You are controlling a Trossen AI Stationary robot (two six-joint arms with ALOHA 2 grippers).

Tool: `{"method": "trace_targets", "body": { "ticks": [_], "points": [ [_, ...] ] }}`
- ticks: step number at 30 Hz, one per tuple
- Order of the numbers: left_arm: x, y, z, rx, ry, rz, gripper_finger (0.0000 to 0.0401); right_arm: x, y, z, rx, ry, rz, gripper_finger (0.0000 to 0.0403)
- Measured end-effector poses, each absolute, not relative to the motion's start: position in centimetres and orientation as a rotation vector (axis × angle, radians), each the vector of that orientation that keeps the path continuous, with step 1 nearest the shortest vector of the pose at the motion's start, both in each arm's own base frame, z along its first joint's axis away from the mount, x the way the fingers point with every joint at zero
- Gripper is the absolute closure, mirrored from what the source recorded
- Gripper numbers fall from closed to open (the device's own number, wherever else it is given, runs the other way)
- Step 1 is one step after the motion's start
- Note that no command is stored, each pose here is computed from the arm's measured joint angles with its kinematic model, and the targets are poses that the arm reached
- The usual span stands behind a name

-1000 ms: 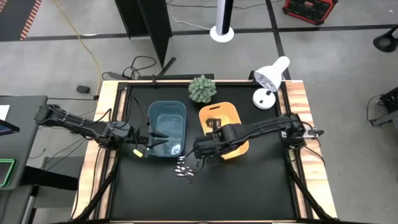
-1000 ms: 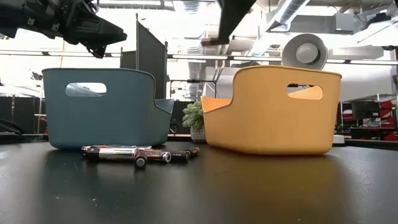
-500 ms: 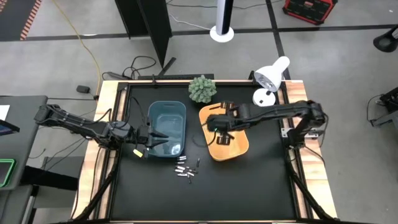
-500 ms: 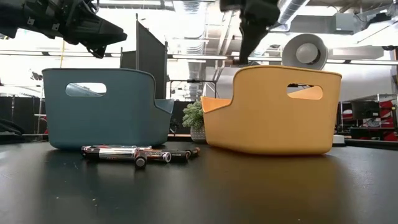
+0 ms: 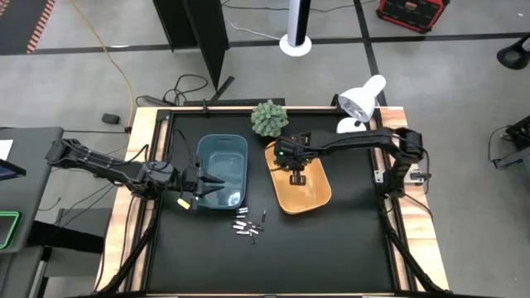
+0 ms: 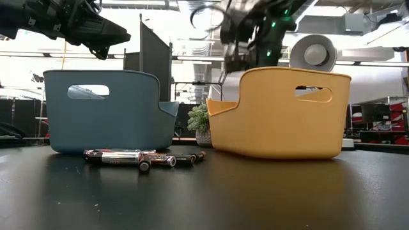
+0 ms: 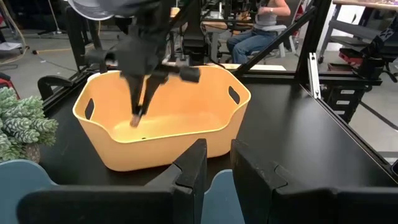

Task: Sort batteries
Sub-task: Put the black battery into the yellow bin, then put the silver battery into the blue bin

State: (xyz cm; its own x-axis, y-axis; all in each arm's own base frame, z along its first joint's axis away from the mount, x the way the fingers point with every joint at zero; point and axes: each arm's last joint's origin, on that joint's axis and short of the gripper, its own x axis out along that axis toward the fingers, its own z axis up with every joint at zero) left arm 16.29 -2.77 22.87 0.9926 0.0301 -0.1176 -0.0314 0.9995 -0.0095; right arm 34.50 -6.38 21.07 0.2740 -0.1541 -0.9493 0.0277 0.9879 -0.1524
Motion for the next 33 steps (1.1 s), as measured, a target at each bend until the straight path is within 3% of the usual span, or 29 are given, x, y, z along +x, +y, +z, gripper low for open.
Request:
{"method": "trace_targets", "body": {
  "ticks": [6, 21, 27, 33],
  "points": [
    [16.3, -2.8, 22.9, -0.008, 0.118, 0.031, 0.033, 34.9, -8.1, 18.8, -0.063, 1.347, -0.122, 0.0353],
    [16.3, -2.8, 22.8, 0.002, 0.121, 0.03, 0.033, 35.1, -8.4, 20.4, -0.067, 1.241, -0.154, 0.0264],
    [16.3, -2.8, 22.8, -0.004, 0.123, 0.03, 0.033, 36.1, -7.4, 21.9, -0.151, 1.197, -0.212, 0.0267],
    [16.3, -3.0, 22.6, -0.002, 0.149, -0.033, 0.033, 36.6, -5.0, 26.5, -0.234, 1.078, -0.239, 0.0276]
  ]
}}
